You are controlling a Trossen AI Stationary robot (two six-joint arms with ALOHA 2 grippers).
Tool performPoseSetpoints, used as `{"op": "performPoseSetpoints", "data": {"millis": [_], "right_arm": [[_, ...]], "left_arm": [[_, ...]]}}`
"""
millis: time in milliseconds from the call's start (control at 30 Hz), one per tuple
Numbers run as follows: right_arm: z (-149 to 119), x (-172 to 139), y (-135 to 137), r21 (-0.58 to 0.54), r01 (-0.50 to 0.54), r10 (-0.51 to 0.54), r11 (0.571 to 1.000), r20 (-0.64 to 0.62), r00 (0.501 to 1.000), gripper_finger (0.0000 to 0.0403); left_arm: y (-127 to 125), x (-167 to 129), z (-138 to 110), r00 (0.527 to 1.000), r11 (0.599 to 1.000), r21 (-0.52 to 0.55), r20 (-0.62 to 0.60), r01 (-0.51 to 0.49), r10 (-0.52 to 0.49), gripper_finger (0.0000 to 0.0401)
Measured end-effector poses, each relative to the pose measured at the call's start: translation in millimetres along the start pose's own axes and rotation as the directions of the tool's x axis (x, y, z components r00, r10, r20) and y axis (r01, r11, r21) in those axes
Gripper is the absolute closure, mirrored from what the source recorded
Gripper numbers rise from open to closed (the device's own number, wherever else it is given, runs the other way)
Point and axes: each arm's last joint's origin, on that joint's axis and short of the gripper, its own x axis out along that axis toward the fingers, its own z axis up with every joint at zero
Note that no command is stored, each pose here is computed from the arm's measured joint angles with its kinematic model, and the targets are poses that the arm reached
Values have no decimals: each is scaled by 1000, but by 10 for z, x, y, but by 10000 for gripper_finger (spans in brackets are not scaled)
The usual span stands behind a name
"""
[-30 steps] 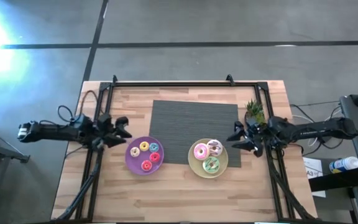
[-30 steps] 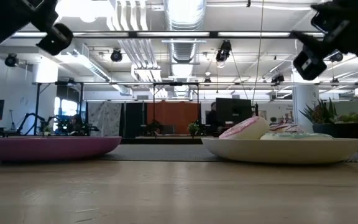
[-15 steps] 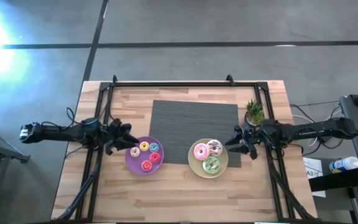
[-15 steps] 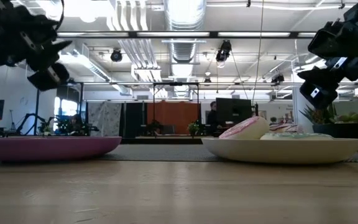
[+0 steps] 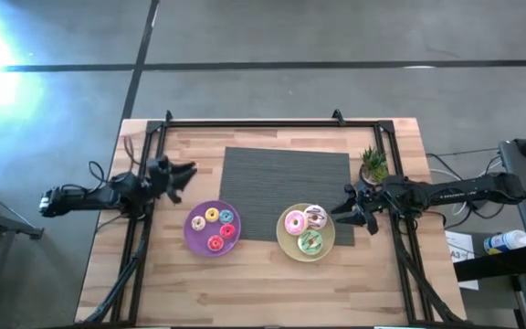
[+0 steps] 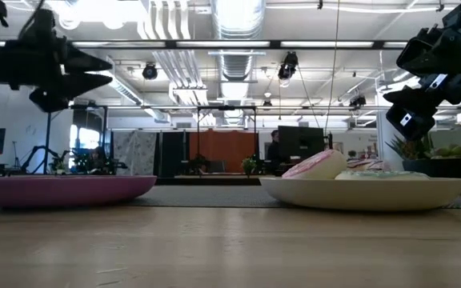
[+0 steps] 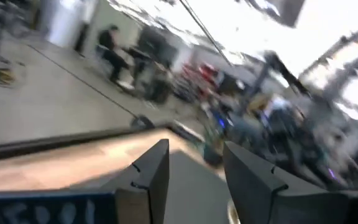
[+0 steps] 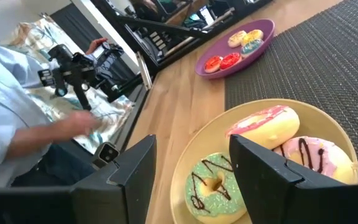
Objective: Pick & Place donuts
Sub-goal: Return to Home Position
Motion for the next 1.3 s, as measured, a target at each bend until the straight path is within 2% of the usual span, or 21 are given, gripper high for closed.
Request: {"op": "performPoseSetpoints", "data": {"millis": [133, 300, 1067, 1233, 1300], "right_arm": [[0, 0, 0, 0, 0, 0, 1000, 0, 1000, 209], [0, 0, 0, 0, 1, -1, 1000, 1, 1000, 209], [3, -14, 8, -2, -3, 3, 1000, 5, 1000, 209], [29, -90, 68, -21, -48, 49, 999, 48, 998, 209], [41, -127, 90, -81, -56, 62, 995, 74, 995, 209]], "left_arm": [[28, -1, 1, 996, 996, 2, 27, -86, 86, 277], [40, 6, -35, 994, 994, 23, -4, -105, 105, 277], [42, 19, -55, 993, 993, 35, -21, -112, 113, 277], [42, 19, -55, 993, 993, 35, -21, -112, 113, 277], [42, 19, -55, 993, 993, 35, -22, -112, 112, 277]]}}
